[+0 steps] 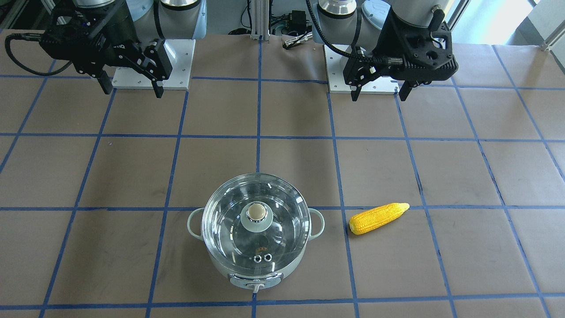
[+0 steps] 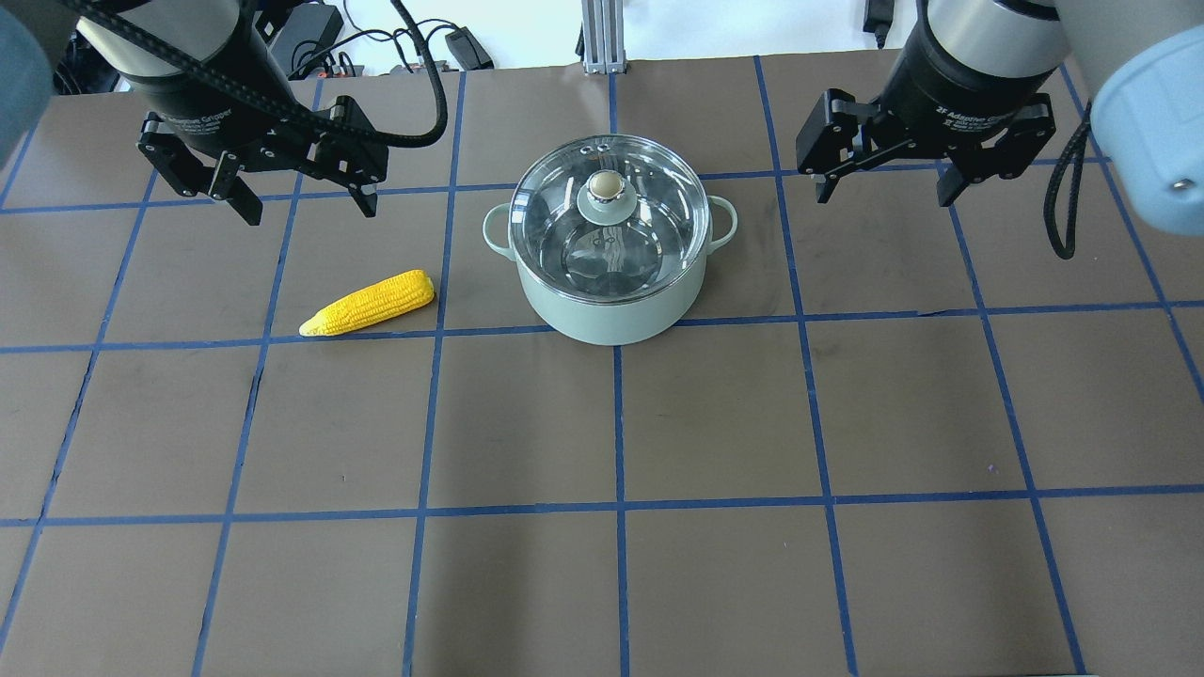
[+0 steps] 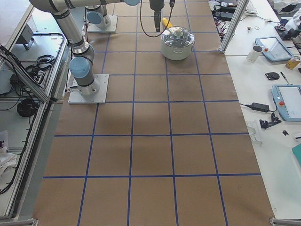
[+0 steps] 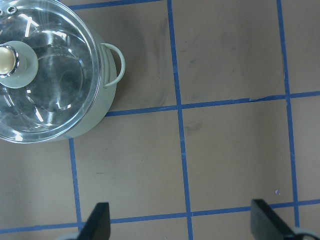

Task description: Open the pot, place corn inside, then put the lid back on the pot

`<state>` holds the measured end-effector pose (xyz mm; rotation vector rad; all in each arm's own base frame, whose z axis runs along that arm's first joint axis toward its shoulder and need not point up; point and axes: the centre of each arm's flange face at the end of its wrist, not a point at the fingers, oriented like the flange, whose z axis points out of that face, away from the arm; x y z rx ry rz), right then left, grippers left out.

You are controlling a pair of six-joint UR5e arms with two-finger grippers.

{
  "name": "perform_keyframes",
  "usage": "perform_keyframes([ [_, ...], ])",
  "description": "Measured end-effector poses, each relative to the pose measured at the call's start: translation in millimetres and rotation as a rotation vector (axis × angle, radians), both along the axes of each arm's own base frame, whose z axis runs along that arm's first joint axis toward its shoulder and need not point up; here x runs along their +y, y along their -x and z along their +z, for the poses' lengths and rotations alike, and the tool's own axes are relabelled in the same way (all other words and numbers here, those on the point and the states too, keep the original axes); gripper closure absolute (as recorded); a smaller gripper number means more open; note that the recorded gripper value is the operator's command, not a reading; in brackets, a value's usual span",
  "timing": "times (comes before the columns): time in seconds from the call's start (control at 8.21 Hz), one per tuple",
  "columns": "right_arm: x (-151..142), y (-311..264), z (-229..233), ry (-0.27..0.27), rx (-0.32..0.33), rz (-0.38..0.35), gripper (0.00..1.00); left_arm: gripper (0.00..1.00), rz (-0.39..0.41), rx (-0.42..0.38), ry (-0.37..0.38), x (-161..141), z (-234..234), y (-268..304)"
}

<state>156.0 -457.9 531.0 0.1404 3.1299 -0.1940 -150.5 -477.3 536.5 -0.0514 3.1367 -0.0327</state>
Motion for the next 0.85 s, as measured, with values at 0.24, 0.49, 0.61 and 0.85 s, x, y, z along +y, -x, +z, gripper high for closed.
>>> perform_keyframes([
  [0.24,0.0,0.0,0.0,0.000,0.000,0.000,0.00,0.00,0.001,-0.001,-0.001,0.1,-0.2,-0.1],
  [0.49,0.3,-0.8,0.0,0.000,0.000,0.002,0.00,0.00,0.001,0.000,-0.001,-0.1,0.0,-0.1],
  [0.61,0.3,-1.1,-0.1,0.000,0.000,0.002,0.00,0.00,-0.001,0.001,-0.002,-1.6,-1.3,-0.5],
  [0.85,-0.7,-1.7,-2.3,-0.006,0.001,0.005,0.00,0.00,-0.031,0.000,-0.006,-8.2,-6.9,-1.6],
])
